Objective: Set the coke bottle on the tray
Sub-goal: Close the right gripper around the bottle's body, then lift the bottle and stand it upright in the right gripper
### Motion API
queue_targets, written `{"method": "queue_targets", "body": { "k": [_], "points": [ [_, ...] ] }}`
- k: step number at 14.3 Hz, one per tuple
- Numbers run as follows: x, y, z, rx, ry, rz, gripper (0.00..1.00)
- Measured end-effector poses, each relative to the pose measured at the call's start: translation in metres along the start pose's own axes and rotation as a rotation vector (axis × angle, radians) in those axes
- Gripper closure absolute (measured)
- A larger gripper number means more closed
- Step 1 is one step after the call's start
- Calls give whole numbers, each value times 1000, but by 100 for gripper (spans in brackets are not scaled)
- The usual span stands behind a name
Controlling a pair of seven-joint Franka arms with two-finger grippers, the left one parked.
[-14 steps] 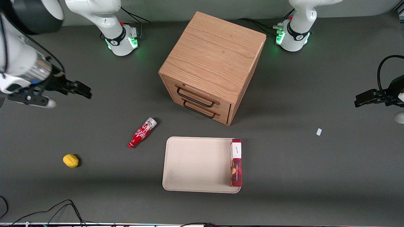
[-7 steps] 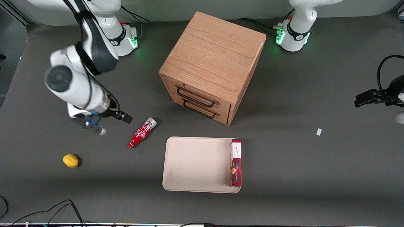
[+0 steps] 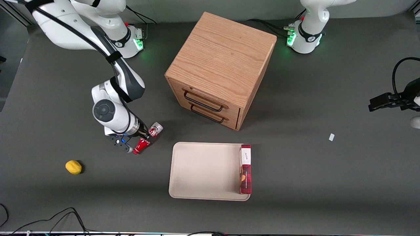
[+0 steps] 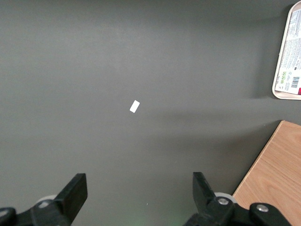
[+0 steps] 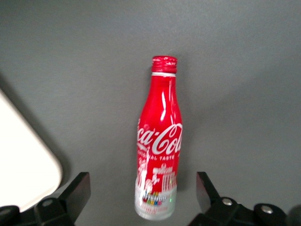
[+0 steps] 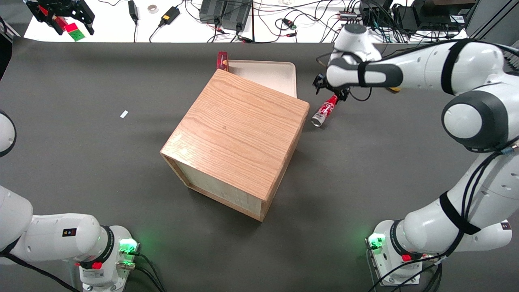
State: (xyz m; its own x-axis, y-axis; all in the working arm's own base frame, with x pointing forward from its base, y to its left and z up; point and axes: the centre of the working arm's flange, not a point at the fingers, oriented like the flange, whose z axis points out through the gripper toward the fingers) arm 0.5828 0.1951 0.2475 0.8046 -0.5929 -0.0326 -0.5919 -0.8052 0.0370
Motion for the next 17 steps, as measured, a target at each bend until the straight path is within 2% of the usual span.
{"method": "queue_targets", "body": {
  "k": [2,10,13,16,17],
  "points": [
    [-5,3,24,-6,12,12,0],
    [-3,8,71,23,-11,30,2],
    [-2,7,71,26,-8,29,13],
    [-2,7,69,28,-6,29,46],
    [-2,6,69,29,-6,29,46]
  ]
}}
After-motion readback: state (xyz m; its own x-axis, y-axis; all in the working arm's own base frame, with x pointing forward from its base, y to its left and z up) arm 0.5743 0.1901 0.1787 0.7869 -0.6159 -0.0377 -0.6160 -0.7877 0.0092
